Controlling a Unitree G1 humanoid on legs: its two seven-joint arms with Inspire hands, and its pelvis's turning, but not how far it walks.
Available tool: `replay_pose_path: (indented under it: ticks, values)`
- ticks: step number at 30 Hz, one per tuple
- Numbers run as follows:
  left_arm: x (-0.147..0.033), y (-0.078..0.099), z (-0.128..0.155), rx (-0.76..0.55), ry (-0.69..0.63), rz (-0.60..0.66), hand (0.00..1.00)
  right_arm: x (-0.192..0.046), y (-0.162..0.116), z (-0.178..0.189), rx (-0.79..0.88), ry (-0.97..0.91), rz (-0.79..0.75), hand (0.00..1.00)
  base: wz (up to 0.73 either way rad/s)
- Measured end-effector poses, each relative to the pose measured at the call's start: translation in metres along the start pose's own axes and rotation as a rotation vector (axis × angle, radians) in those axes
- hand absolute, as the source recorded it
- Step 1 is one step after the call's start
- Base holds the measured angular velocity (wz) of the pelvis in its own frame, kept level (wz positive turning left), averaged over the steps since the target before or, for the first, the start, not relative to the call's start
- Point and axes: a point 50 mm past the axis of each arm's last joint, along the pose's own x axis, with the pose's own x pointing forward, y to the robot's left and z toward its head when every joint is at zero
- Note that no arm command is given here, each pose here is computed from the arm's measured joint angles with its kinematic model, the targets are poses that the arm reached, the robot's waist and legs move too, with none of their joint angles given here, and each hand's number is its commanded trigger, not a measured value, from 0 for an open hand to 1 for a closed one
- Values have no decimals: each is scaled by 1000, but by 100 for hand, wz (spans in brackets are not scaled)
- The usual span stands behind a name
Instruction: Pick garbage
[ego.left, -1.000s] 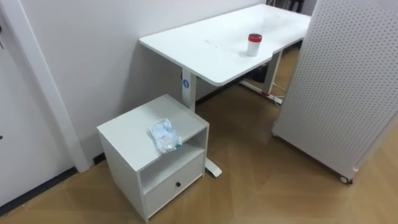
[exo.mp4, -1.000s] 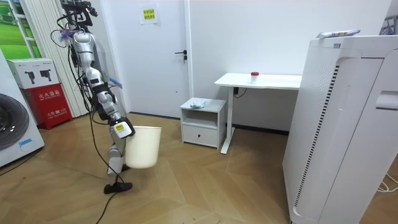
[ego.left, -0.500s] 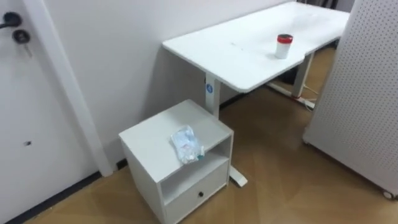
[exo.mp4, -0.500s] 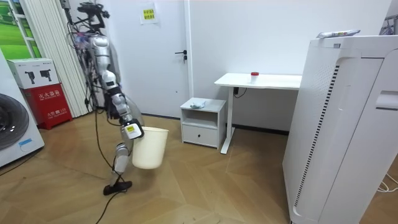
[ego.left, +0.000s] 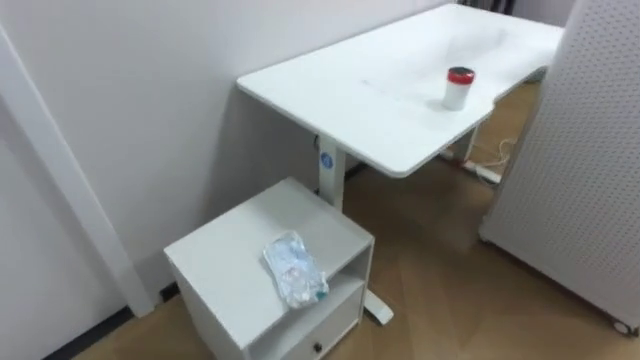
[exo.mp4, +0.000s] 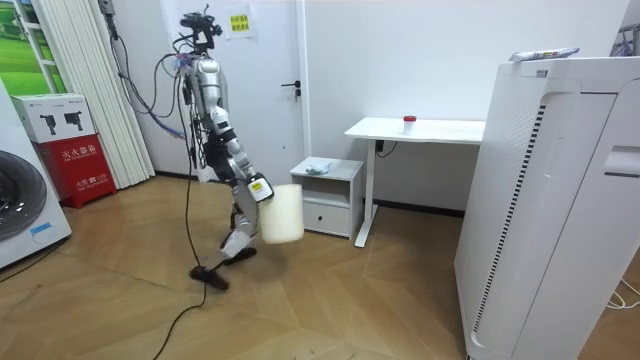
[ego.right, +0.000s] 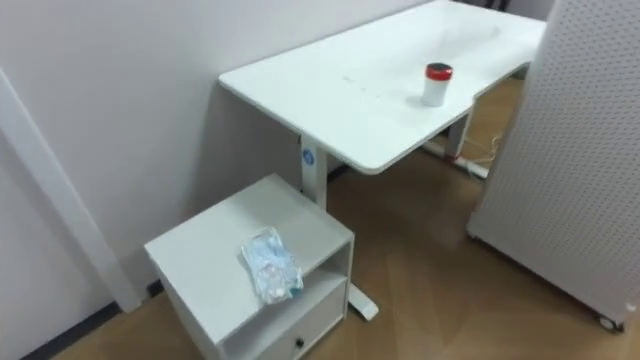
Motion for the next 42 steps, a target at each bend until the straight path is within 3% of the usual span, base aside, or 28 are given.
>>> replay_pose_path:
  ticks: [9,12,14,18,23,31,42]
  values:
    - [-2,-4,57,-12,-262,62,0,0,6,4,-22,-69,20,100,23]
    - [-4,2,89,-21,-396,115,0,1,8,6,-57,-73,27,100,48]
    - [-10,7,136,-17,-561,161,0,3,8,6,-52,-66,17,100,52]
    - [-14,14,159,-42,-636,241,0,8,21,37,-139,-130,74,100,-52]
    - [-23,21,216,-77,-780,288,0,10,32,59,-253,-181,106,100,-15]
    - [-30,33,238,-124,-840,374,0,8,45,82,-245,-285,146,100,-17]
    - [-42,44,267,-75,-936,459,0,4,53,105,-226,-392,186,100,-5]
